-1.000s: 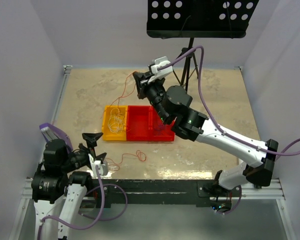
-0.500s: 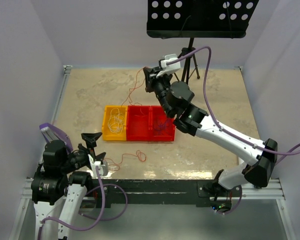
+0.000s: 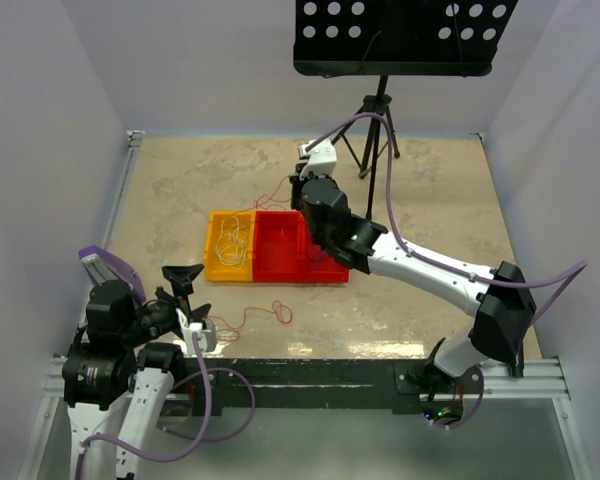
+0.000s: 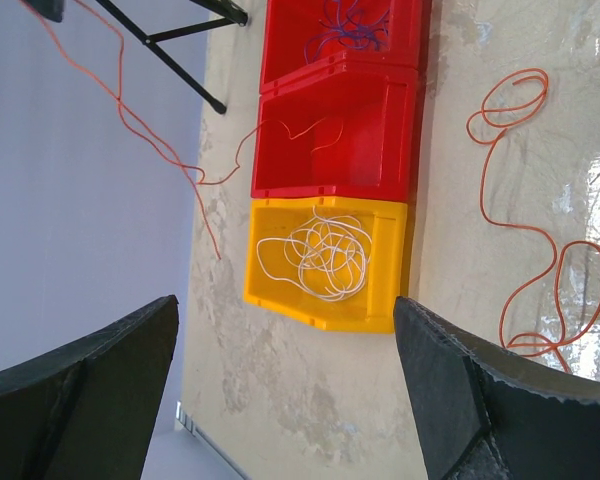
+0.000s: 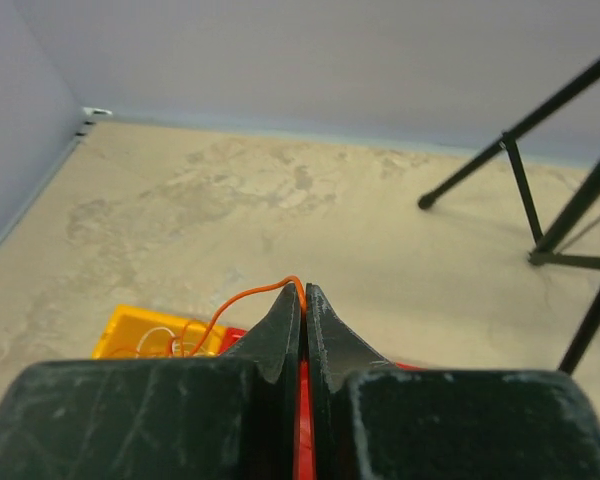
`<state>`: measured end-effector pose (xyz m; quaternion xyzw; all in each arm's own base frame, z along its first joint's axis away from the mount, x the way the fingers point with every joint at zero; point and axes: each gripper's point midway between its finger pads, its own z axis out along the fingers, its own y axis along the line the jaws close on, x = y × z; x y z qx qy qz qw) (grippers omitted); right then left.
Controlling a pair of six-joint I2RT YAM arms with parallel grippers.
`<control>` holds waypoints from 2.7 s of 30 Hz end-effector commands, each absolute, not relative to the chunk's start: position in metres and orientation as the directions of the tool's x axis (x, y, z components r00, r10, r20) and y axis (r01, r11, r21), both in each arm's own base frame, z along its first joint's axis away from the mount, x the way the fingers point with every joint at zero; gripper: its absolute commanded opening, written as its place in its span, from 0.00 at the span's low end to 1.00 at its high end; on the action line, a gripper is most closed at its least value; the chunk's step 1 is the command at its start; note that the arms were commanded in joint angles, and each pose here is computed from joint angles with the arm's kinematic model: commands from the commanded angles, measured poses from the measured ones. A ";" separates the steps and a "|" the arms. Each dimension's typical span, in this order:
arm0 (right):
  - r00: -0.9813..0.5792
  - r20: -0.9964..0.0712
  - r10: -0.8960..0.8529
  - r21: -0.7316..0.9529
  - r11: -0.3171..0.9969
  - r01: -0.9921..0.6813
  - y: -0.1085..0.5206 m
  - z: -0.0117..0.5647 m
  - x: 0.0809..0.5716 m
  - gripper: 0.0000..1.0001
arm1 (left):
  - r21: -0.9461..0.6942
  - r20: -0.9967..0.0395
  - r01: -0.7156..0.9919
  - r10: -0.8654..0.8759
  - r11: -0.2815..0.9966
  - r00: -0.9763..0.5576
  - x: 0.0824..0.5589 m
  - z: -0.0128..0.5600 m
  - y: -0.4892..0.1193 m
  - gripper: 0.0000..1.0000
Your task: Untangle the cables
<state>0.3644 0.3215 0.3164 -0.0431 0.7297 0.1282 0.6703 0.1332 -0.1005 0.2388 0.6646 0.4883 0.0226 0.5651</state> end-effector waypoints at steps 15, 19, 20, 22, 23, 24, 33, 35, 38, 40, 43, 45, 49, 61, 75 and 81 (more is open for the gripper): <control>-0.180 -0.983 0.028 0.056 0.986 -0.154 0.287 0.275 0.352 0.00 | 0.808 -0.486 0.581 0.665 0.095 0.567 0.135 0.253 -0.103 0.91; -0.234 -0.971 -0.058 -0.033 0.993 -0.110 0.289 0.246 0.361 0.00 | 0.808 -0.480 0.582 0.673 0.090 0.562 0.134 0.251 -0.101 0.91; -0.236 -0.970 -0.056 -0.034 0.995 -0.097 0.288 0.244 0.362 0.00 | 0.809 -0.477 0.582 0.676 0.088 0.561 0.133 0.251 -0.101 0.91; -0.258 -0.963 -0.072 -0.056 0.996 -0.069 0.281 0.233 0.360 0.00 | 0.809 -0.473 0.582 0.680 0.083 0.561 0.132 0.250 -0.100 0.90; -0.257 -0.964 -0.064 -0.050 0.997 -0.060 0.278 0.233 0.359 0.00 | 0.808 -0.471 0.583 0.681 0.079 0.560 0.132 0.248 -0.100 0.90; -0.254 -0.966 -0.055 -0.044 0.998 -0.049 0.275 0.233 0.359 0.00 | 0.807 -0.471 0.585 0.682 0.077 0.560 0.132 0.247 -0.100 0.90; -0.245 -0.968 -0.049 -0.063 0.997 0.050 0.239 0.240 0.363 0.00 | 0.809 -0.470 0.582 0.677 0.075 0.566 0.133 0.246 -0.101 0.90; -0.239 -0.969 -0.061 -0.079 0.995 0.064 0.231 0.243 0.363 0.00 | 0.809 -0.470 0.582 0.677 0.075 0.566 0.132 0.246 -0.101 0.90; -0.235 -0.968 -0.094 -0.109 0.992 0.055 0.225 0.245 0.362 0.00 | 0.806 -0.473 0.587 0.678 0.075 0.563 0.132 0.244 -0.101 0.89; -0.244 -0.962 -0.120 -0.132 0.991 0.030 0.226 0.242 0.362 0.00 | 0.805 -0.474 0.589 0.678 0.075 0.562 0.132 0.244 -0.101 0.89; -0.252 -0.959 -0.133 -0.136 0.991 -0.003 0.231 0.241 0.361 0.00 | 0.805 -0.474 0.589 0.678 0.073 0.562 0.132 0.243 -0.101 0.89; -0.251 -0.959 -0.135 -0.137 0.991 -0.010 0.233 0.242 0.362 0.00 | 0.803 -0.477 0.592 0.675 0.073 0.564 0.133 0.242 -0.101 0.89; -0.253 -0.958 -0.138 -0.125 0.990 -0.064 0.247 0.244 0.365 0.00 | 0.805 -0.476 0.589 0.673 0.074 0.566 0.132 0.243 -0.102 0.89; -0.328 -0.915 -0.235 -0.174 0.963 -0.205 0.324 0.183 0.359 0.00 | 0.802 -0.475 0.592 0.680 0.075 0.558 0.132 0.241 -0.100 0.88; -0.405 -0.877 -0.259 -0.162 0.952 -0.259 0.359 0.116 0.368 0.00 | 0.803 -0.475 0.591 0.679 0.075 0.560 0.132 0.241 -0.100 0.88; -0.433 -0.862 -0.263 -0.151 0.949 -0.276 0.374 0.087 0.367 0.00 | 0.802 -0.475 0.593 0.682 0.075 0.556 0.132 0.241 -0.100 0.88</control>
